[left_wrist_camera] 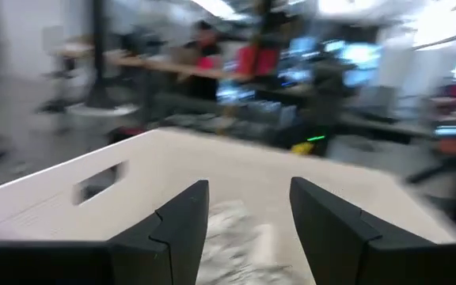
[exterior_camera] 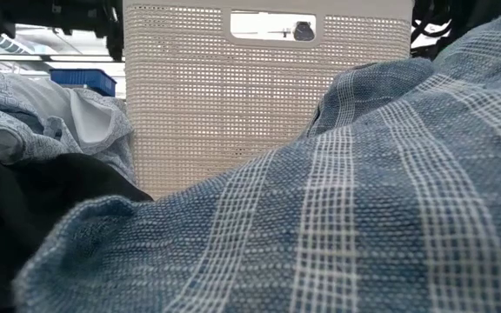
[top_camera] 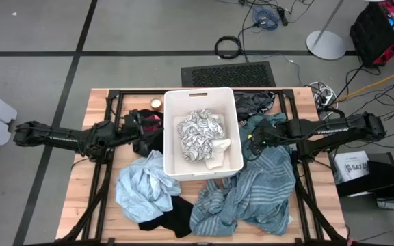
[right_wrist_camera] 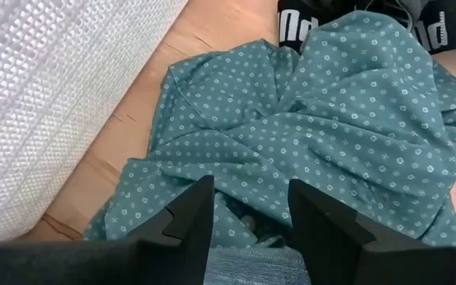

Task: Sort clothes
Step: Put the top red sock into the laundry bin

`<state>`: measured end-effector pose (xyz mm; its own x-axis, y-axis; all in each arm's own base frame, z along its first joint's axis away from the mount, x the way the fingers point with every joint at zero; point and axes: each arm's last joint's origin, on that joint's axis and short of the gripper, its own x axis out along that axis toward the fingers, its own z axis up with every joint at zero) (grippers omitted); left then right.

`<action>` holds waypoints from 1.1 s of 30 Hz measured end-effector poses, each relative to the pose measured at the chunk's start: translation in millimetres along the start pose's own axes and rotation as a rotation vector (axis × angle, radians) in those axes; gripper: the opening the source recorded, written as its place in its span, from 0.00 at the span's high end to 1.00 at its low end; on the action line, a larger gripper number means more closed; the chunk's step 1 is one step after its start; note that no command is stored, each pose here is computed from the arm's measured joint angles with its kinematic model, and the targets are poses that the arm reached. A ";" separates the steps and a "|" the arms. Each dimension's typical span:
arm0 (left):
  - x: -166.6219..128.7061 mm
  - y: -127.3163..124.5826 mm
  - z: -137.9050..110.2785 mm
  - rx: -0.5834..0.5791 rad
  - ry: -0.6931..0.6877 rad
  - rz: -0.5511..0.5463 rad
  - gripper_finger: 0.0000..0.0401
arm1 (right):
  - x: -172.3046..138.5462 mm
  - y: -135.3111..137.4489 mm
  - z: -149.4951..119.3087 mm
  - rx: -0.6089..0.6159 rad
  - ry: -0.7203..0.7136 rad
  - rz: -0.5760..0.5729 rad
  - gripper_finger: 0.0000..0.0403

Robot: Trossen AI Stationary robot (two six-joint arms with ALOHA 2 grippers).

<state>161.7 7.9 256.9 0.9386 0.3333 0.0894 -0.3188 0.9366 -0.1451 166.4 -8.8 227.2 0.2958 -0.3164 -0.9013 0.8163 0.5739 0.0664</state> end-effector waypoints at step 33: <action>2.8 77.8 -21.5 -0.180 0.864 0.533 0.53 | -0.5 0.8 1.8 -0.008 -0.065 -0.025 0.63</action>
<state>142.4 79.4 224.7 0.4785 0.4428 -0.7583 -0.7635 0.6364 -0.1102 167.8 -9.6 228.5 0.3072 -0.3790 -0.8729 0.8201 0.5708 0.0408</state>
